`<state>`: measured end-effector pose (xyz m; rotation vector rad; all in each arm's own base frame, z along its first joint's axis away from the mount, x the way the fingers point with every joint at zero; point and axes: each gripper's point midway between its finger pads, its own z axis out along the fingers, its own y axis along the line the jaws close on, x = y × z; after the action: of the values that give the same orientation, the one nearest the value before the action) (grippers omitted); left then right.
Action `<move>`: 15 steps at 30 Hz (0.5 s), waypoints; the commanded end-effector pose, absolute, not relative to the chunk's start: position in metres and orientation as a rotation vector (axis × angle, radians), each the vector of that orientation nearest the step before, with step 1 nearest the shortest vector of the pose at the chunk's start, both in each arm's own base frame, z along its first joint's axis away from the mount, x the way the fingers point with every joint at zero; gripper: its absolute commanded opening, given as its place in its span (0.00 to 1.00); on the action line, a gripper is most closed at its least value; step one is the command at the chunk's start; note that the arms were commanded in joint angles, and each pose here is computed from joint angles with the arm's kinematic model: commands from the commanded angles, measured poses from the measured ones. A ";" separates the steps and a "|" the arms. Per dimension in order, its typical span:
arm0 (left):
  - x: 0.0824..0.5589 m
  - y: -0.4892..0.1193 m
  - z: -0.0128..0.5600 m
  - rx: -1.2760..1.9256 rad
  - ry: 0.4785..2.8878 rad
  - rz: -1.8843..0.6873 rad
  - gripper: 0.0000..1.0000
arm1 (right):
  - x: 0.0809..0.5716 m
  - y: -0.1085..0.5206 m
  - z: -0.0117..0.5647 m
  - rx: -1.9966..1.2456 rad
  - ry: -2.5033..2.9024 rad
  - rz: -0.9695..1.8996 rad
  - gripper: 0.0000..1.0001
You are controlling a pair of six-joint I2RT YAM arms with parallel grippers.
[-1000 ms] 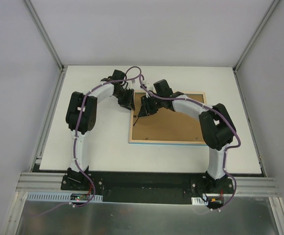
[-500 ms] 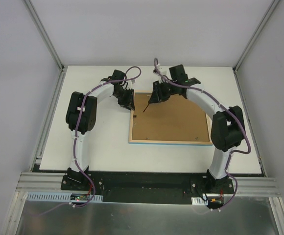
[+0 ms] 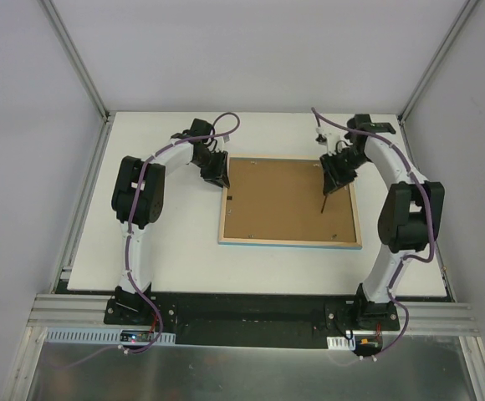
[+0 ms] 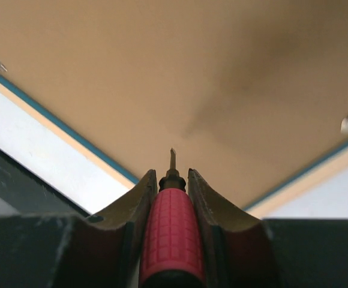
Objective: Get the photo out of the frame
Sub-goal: Place the screwdriver at the center of the board.
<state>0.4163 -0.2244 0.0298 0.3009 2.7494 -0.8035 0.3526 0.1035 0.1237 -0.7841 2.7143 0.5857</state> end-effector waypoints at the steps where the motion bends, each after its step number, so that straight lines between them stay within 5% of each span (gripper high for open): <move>1: 0.416 -0.205 0.017 0.278 2.786 -0.705 0.13 | 0.303 0.035 0.129 -0.774 2.854 0.535 0.01; 15: 0.426 -0.183 0.015 0.193 2.793 -0.558 0.07 | 0.270 -0.076 0.096 -0.599 3.104 0.487 0.01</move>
<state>0.4203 -0.2178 0.0279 0.2711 2.7547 -0.7569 0.2817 -0.0558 0.0986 -0.4998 3.0165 0.5476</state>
